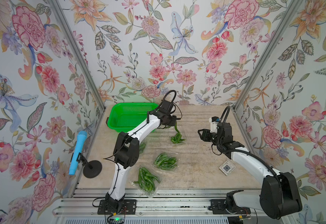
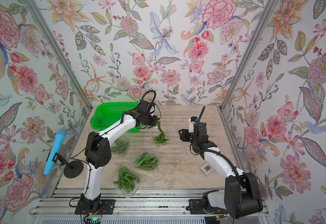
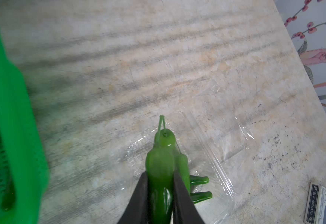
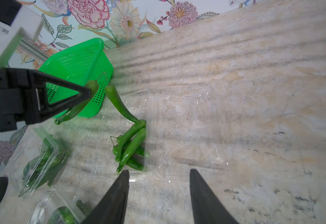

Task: Take small green peppers out of containers
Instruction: Pick up the green pepper from the packing box, then place the green pepper in the basket.

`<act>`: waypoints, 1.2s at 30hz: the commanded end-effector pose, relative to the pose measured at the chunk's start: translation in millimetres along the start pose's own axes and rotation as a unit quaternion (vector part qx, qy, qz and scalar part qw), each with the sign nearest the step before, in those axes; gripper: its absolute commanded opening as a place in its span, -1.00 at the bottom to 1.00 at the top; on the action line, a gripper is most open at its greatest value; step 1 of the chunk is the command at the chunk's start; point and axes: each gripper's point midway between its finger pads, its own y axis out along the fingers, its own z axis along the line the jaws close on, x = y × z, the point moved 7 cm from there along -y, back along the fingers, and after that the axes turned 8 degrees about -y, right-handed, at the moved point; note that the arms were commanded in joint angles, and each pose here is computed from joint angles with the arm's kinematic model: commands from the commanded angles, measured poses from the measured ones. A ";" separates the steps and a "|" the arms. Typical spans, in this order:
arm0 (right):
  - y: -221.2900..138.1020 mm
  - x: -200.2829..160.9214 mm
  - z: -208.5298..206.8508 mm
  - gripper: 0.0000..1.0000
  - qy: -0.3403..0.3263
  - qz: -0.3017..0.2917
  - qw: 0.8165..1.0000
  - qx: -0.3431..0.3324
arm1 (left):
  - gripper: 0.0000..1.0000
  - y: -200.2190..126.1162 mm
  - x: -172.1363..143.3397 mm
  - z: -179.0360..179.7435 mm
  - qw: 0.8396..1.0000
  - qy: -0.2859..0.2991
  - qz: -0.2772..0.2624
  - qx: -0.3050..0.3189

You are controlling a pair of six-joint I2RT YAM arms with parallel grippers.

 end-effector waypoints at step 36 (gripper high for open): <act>5.2 -46.6 -1.9 0.06 0.046 0.069 0.996 -0.042 | 0.18 -12.3 -44.8 -15.1 0.993 0.113 0.019 -0.021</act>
